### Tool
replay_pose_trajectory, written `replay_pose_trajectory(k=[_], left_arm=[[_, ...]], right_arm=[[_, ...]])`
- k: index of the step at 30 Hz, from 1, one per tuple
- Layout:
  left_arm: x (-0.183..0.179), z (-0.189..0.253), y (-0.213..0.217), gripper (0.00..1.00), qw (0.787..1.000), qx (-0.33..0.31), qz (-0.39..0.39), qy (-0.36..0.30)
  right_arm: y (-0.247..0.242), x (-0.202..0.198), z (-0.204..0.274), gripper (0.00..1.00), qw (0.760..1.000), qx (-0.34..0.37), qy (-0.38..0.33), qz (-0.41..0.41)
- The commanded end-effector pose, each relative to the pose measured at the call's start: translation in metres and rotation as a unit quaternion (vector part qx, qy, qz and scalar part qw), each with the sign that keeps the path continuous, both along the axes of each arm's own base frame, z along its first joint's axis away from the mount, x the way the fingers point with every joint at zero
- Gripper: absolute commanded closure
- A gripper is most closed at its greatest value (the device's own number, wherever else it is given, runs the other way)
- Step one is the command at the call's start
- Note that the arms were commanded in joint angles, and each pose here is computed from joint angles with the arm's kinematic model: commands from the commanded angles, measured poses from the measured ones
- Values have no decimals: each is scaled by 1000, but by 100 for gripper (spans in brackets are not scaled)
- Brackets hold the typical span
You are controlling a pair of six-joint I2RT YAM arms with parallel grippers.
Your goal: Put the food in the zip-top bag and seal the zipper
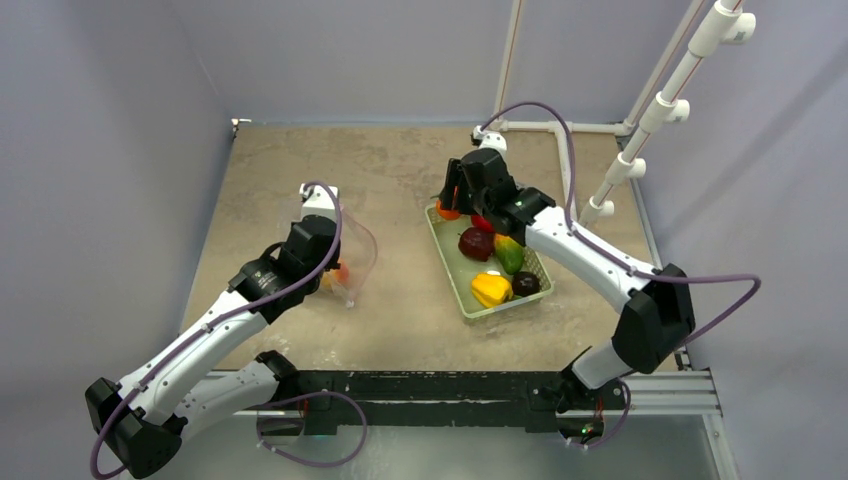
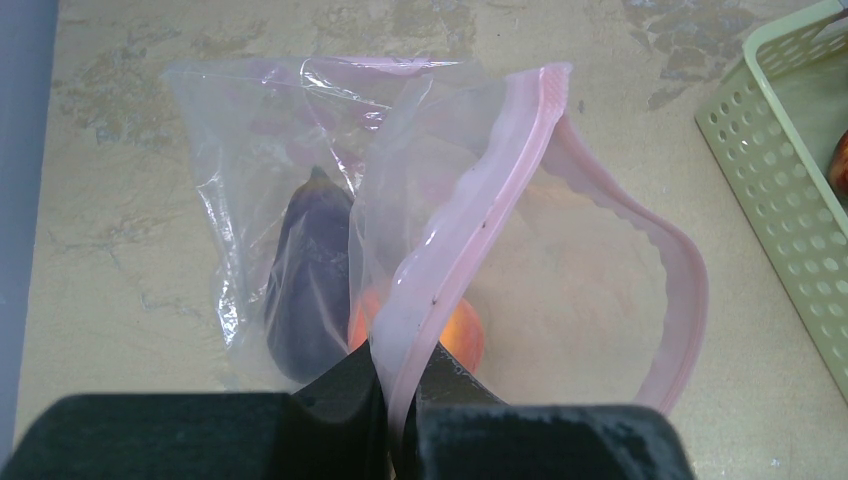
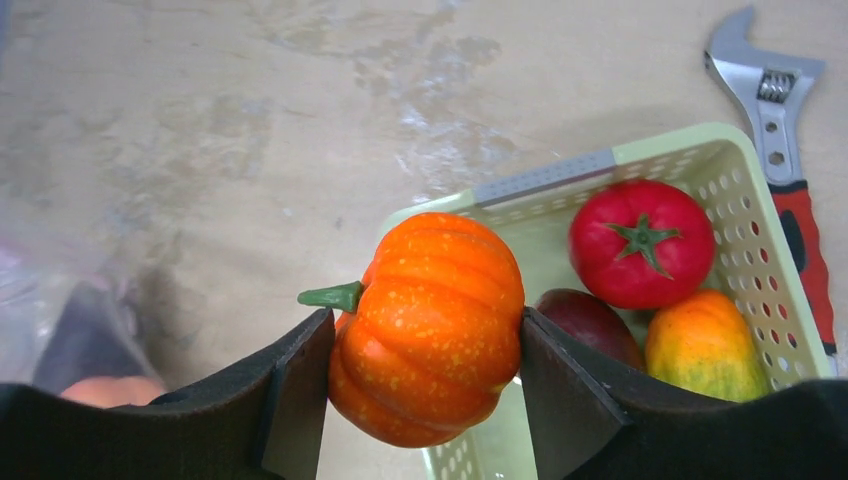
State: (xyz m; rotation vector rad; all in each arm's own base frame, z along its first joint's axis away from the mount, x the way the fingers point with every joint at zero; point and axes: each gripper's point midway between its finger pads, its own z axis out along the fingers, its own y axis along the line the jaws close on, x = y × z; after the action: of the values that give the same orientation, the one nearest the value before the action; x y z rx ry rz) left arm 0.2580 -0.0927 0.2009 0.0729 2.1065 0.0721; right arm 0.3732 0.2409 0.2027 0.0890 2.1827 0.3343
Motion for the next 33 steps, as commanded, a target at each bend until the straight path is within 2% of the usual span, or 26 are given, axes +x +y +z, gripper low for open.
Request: replay_pose_trajectory(k=[1,11,19,33], left_arm=[[4,8,0,100,1000,-8,4,-20],[3,10,1,100,1000,-10,4,-22],[3,11,2,100,1000,-10,6,-23],[3,10,1,100,1000,-10,4,-21]], right_arm=[[27,-23,44,80,995,43,-51,77],[95,-93,79,80,965,87,-93,231],[143,-141,89,79,934,89,-121,324],[188,-142,71,77,926,64,-127,350]])
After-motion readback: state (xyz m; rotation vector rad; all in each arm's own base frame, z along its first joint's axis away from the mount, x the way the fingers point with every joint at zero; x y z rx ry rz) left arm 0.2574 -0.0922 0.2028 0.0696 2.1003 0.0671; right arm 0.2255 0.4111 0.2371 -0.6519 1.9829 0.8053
